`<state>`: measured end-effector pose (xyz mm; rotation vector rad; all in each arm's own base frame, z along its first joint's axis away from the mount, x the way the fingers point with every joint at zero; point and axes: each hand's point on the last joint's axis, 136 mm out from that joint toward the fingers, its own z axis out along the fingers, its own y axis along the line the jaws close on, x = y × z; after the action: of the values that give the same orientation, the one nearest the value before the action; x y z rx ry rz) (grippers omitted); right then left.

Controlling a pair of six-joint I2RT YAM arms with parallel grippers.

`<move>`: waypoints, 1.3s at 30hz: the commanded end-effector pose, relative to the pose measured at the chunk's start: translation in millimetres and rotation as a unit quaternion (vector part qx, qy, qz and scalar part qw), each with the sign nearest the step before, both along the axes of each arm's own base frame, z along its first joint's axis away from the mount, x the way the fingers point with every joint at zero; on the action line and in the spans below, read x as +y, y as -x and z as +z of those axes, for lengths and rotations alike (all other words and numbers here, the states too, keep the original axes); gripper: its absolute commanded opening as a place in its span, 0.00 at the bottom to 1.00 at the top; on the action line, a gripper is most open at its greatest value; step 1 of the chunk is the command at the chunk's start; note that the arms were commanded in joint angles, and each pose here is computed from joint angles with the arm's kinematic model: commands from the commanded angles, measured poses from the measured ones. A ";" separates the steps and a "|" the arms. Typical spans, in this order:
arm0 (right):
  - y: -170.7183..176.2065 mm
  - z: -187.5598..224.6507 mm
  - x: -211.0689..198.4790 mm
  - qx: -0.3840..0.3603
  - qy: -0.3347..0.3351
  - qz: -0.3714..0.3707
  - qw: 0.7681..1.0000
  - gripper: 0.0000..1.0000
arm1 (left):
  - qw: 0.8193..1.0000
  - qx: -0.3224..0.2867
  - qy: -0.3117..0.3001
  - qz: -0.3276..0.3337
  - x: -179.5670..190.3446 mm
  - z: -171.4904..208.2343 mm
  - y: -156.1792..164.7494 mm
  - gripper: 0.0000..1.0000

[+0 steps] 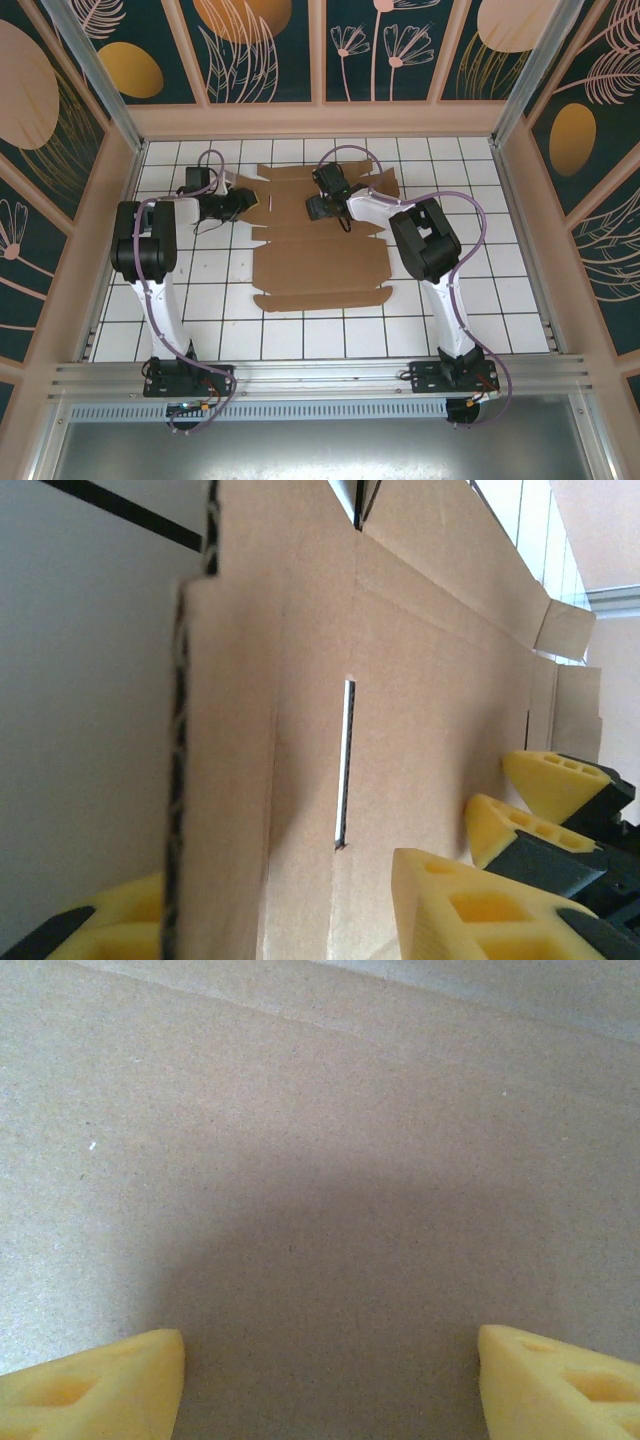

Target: Fold the paper box

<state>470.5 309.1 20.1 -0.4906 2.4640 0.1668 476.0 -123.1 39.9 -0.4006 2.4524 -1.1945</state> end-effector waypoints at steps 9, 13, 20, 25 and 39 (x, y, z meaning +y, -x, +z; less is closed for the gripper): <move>69.3 -99.2 -34.9 0.156 0.080 0.016 0.984 0.74 | 0.998 -0.047 0.038 -0.029 -30.2 60.5 4.9 0.64; 68.9 -99.1 -35.1 0.155 0.081 0.017 0.984 0.74 | 0.997 -0.035 0.046 -0.056 -57.6 53.2 5.9 0.66; 70.0 -100.2 -36.4 0.158 0.082 0.017 0.984 0.74 | 0.997 -0.020 0.041 -0.069 -87.2 41.1 -3.1 0.68; 70.2 -100.3 -39.0 0.158 0.086 0.015 0.984 0.74 | 0.998 -0.022 -0.011 -0.054 -79.9 35.9 -11.0 0.70; 69.3 -97.4 -39.4 0.156 0.085 0.016 0.984 0.73 | 0.982 -0.065 -0.172 0.039 5.3 76.4 -25.0 0.68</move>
<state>470.6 309.3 20.1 -0.4949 2.4585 0.1701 497.3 -136.5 94.0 -0.3194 2.4748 -0.8206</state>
